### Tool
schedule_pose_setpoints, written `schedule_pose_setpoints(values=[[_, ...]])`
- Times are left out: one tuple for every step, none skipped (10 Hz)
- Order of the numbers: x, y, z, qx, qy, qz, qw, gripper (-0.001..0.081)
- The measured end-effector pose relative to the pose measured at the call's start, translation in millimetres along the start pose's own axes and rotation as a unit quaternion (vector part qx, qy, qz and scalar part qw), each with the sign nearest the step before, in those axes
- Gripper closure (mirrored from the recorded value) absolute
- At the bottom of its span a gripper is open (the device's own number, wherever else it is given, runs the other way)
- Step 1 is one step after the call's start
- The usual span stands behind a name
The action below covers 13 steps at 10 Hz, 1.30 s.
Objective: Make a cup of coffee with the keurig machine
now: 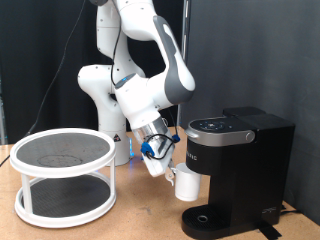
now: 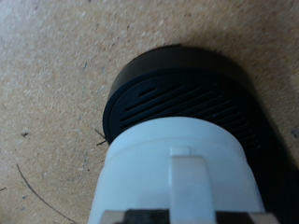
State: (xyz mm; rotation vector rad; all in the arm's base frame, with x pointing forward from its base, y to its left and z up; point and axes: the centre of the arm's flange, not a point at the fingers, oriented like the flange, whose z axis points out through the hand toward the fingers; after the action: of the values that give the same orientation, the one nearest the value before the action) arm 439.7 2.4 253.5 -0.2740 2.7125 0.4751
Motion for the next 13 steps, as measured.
schedule_pose_setpoints(values=[[-3.8,2.3,3.3,0.002,-0.004,-0.001,1.0000,0.0804],[-6.8,4.2,6.9,0.002,-0.005,-0.003,1.0000,0.0804],[-7.9,5.4,10.3,0.002,-0.004,-0.004,1.0000,0.0804],[-7.5,6.4,14.3,0.002,-0.002,-0.004,1.0000,0.0804],[-5.8,7.2,18.0,0.002,0.002,-0.004,1.0000,0.0804],[-4.5,8.1,21.5,0.002,0.004,-0.004,1.0000,0.0804],[-3.0,8.5,25.2,0.004,0.007,-0.004,1.0000,0.0804],[-2.3,8.7,27.7,0.007,0.007,-0.004,0.9999,0.0804],[-1.2,8.8,31.2,0.008,0.006,-0.004,0.9999,0.0804],[-0.9,8.7,34.1,0.010,0.003,-0.004,0.9999,0.0804],[-1.7,8.7,37.4,0.011,-0.001,-0.003,0.9999,0.0804],[-3.6,8.7,40.1,0.011,-0.005,-0.002,0.9999,0.0804],[-5.9,8.2,43.1,0.010,-0.008,-0.001,0.9999,0.0804]])
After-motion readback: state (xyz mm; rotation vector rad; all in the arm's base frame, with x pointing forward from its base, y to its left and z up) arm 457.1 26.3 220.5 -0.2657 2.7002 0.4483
